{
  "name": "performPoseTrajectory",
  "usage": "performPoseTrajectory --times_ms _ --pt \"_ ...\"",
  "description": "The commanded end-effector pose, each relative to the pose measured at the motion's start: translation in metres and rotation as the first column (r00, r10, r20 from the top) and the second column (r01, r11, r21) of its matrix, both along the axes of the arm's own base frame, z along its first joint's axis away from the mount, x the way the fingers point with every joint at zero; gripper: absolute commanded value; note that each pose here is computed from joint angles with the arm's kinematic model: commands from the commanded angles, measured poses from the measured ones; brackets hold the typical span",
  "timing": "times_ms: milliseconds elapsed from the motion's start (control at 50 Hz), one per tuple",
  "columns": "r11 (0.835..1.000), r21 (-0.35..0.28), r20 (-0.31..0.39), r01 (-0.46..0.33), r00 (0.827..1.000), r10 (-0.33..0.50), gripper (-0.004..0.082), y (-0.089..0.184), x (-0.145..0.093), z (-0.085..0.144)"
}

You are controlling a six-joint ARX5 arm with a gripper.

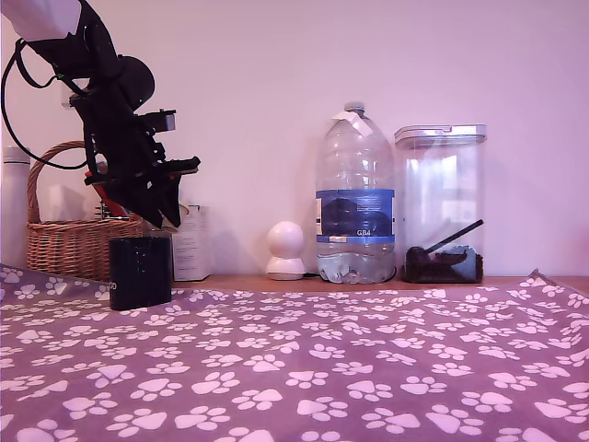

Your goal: Pick up the coffee capsules from the table one by one and drop them inside the nearest coffee cup

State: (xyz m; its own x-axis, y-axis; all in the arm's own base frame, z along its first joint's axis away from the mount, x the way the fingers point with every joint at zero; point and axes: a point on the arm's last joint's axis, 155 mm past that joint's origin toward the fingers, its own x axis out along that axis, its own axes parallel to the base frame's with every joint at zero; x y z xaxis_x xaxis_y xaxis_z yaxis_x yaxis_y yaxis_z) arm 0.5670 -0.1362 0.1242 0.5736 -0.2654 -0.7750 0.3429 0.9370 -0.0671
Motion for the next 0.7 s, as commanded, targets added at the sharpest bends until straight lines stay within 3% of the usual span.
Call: performPoseTrajectory --times_ms 0,680 --pt "1.000 -0.018 0.064 0.011 0.998 -0.010 0.0181 -0.010 0.003 0.022" --pt "1.000 -0.027 0.101 -0.015 0.995 0.018 0.0181 0.006 0.000 0.049"
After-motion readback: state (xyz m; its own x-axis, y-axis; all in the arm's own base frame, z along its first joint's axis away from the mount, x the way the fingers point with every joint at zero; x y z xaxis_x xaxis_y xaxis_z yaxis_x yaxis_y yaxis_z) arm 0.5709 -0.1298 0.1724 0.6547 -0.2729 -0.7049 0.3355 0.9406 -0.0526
